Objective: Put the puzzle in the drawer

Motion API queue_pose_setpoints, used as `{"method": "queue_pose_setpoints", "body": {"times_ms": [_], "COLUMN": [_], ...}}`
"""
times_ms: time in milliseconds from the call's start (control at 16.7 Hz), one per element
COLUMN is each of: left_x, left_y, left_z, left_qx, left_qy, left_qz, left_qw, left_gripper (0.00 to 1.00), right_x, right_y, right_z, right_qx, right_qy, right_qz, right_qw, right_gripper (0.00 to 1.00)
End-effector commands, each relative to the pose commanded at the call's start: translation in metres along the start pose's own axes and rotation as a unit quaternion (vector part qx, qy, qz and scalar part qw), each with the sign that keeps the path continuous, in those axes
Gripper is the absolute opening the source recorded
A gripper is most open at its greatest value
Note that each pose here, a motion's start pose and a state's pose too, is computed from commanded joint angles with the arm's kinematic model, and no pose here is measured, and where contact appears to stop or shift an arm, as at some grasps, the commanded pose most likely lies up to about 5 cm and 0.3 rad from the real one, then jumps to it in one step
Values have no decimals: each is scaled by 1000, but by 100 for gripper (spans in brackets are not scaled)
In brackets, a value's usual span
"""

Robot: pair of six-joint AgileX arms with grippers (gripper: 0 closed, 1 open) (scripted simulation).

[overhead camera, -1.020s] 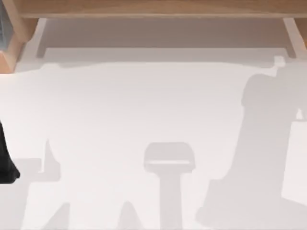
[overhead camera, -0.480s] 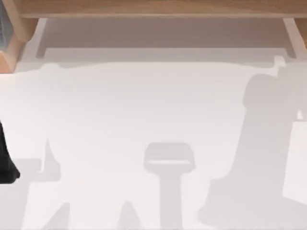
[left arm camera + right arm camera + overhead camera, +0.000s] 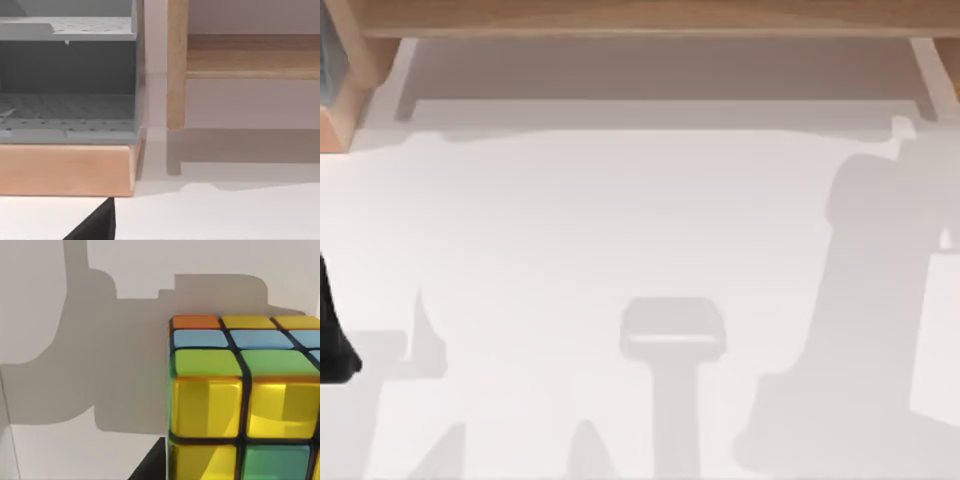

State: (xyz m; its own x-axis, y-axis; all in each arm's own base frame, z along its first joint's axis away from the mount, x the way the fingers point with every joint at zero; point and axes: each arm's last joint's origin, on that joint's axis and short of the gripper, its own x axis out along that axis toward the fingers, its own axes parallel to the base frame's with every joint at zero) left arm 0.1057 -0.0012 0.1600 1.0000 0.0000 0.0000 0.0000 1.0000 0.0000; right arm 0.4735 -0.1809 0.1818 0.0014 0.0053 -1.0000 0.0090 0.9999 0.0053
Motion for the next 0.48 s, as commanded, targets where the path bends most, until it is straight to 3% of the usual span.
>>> {"method": "queue_pose_setpoints", "body": {"times_ms": [120, 480], "left_x": [0, 0], "left_y": [0, 0], "left_z": [0, 0], "left_qx": [0, 0], "left_qy": [0, 0], "left_qz": [0, 0], "left_qw": [1000, 1000], "left_gripper": [100, 100], "right_x": [0, 0], "right_y": [0, 0], "right_z": [0, 0], "right_qx": [0, 0], "right_qy": [0, 0], "right_qz": [0, 0], "right_qw": [1000, 1000], "right_gripper": [98, 100]}}
